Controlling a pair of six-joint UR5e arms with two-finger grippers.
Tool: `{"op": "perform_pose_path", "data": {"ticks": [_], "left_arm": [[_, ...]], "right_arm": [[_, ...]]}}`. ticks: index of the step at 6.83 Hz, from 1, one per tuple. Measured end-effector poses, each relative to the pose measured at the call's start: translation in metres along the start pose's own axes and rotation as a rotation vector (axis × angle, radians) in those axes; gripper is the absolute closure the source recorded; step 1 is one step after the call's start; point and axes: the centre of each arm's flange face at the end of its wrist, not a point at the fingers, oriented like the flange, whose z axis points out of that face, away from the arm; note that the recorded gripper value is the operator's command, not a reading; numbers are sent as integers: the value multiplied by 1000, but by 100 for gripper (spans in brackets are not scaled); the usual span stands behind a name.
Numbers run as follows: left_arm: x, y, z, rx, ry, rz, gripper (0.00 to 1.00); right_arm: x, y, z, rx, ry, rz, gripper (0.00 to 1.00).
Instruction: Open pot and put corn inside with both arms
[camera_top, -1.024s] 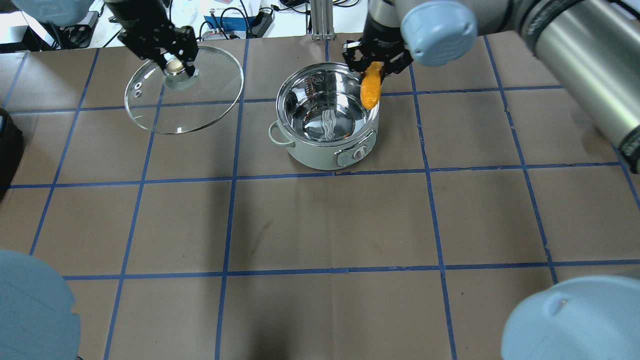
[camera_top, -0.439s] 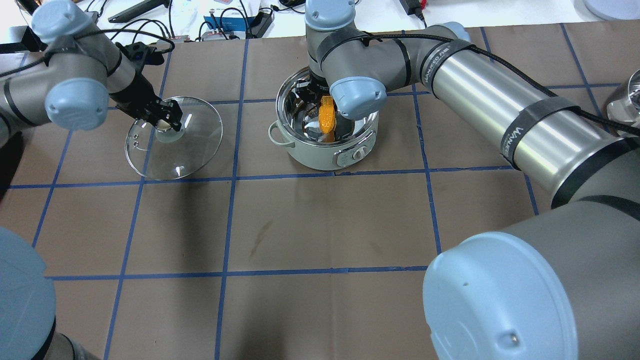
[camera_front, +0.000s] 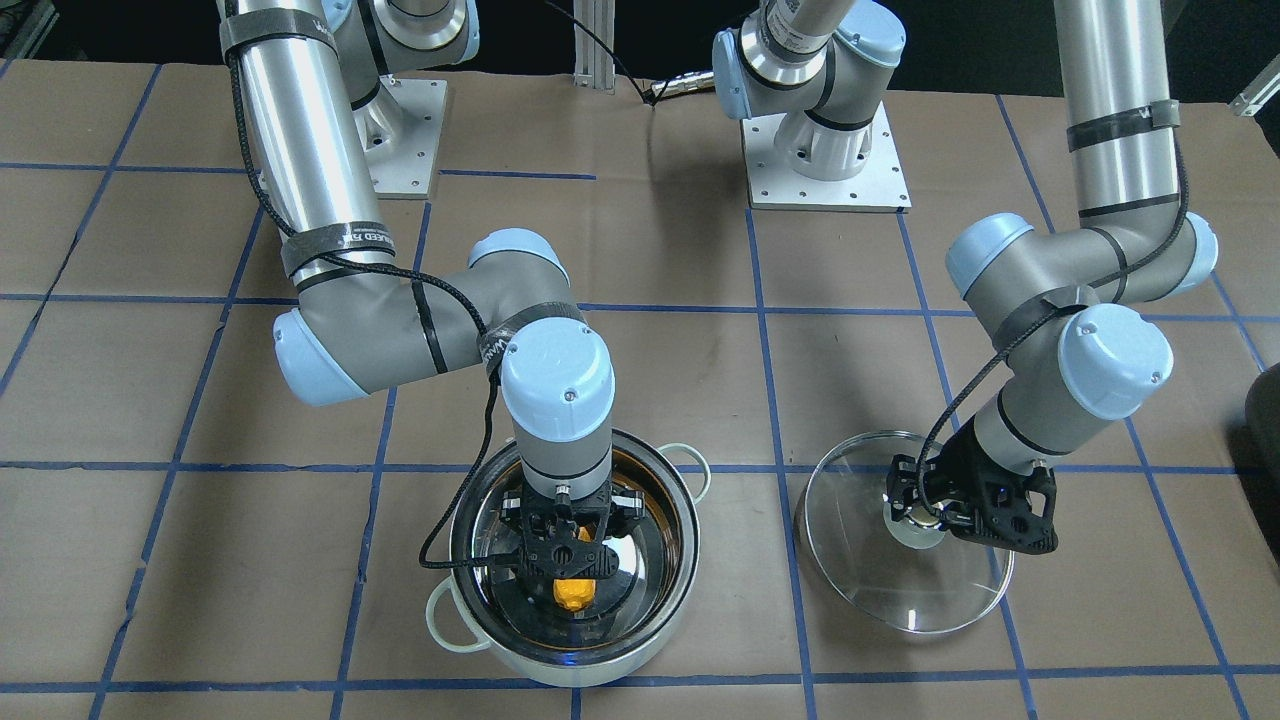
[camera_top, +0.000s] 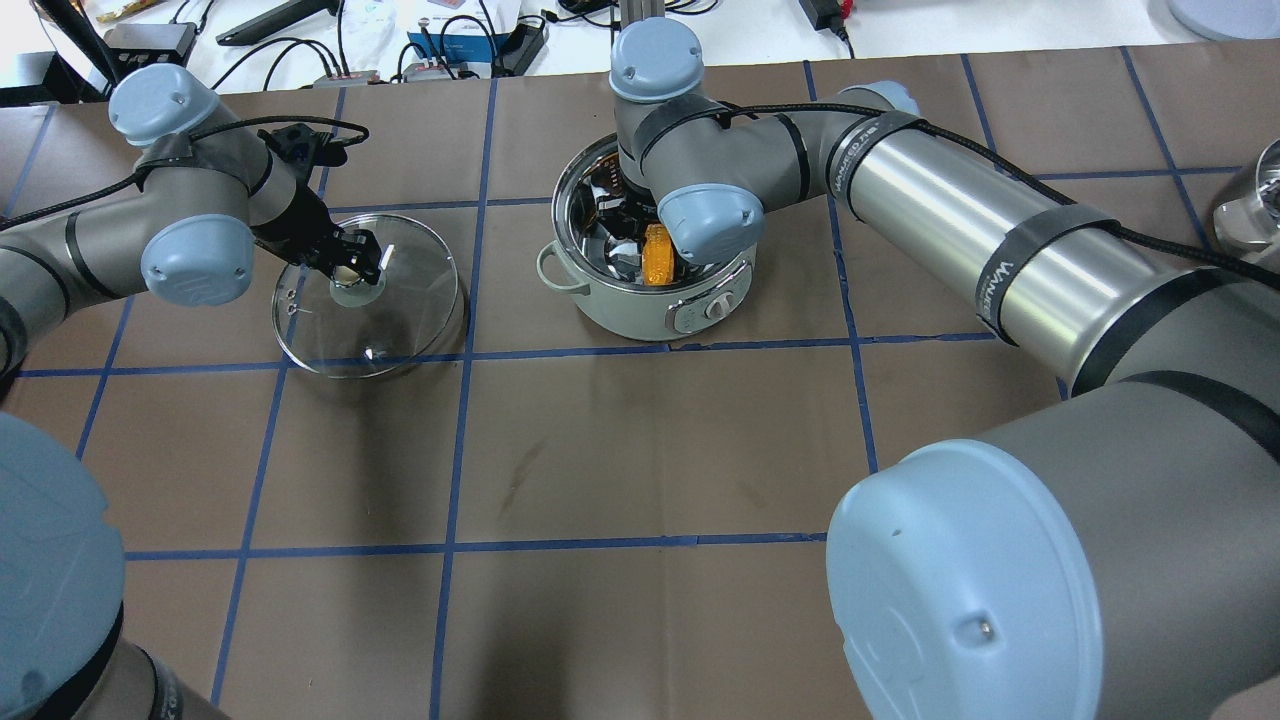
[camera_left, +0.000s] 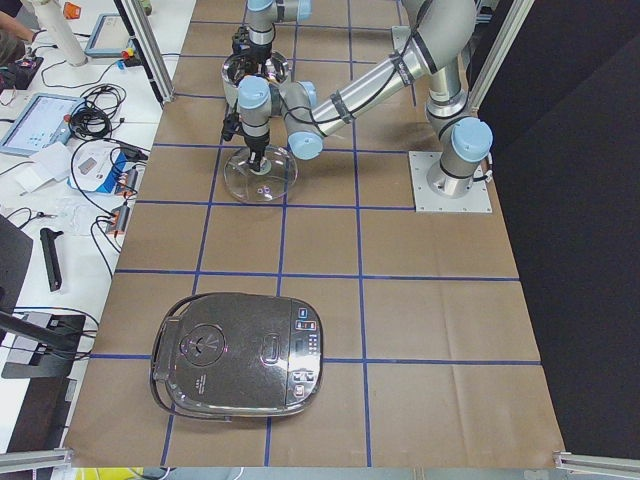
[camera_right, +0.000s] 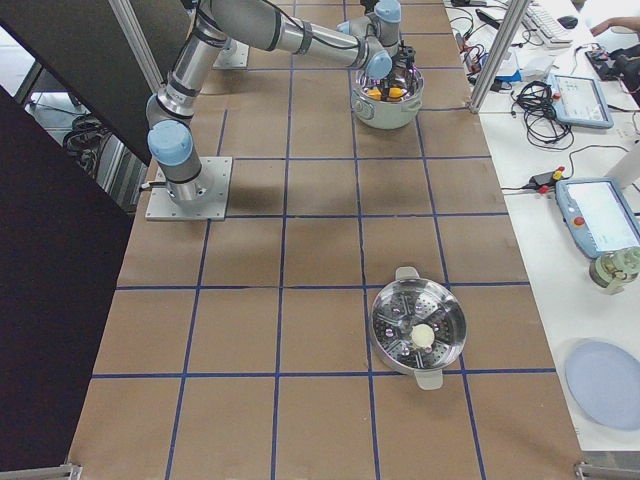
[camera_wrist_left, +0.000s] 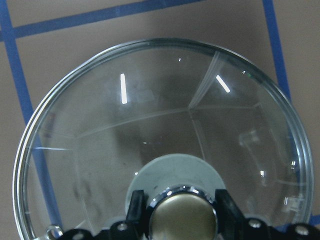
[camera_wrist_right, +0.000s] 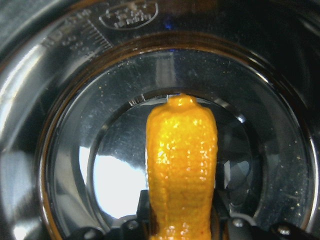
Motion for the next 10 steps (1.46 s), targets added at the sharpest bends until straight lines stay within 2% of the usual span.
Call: {"op": "perform_pose_path", "data": {"ticks": [1, 2, 3, 4, 5, 7, 8, 10], "left_arm": [[3, -2, -3, 8, -2, -14, 0], [7, -7, -12, 21, -8, -18, 0], [13, -13, -34, 13, -9, -16, 0], [19, -15, -74, -17, 0, -17, 0], [26, -13, -125, -30, -1, -21, 0], [61, 3, -216, -9, -8, -61, 0], [92, 15, -246, 19, -13, -48, 0], [135, 33, -242, 8, 6, -93, 0]], "right_arm": [[1, 0, -10, 5, 1, -2, 3], [7, 1, -39, 12, 0, 2, 3], [19, 3, -81, 13, 1, 10, 4], [40, 11, -129, 4, 5, 26, 5], [74, 23, -176, -27, 16, 42, 10], [149, 60, -256, -101, 34, 75, 12], [175, 83, -273, -135, 42, 94, 12], [200, 114, -273, -158, 43, 76, 11]]}}
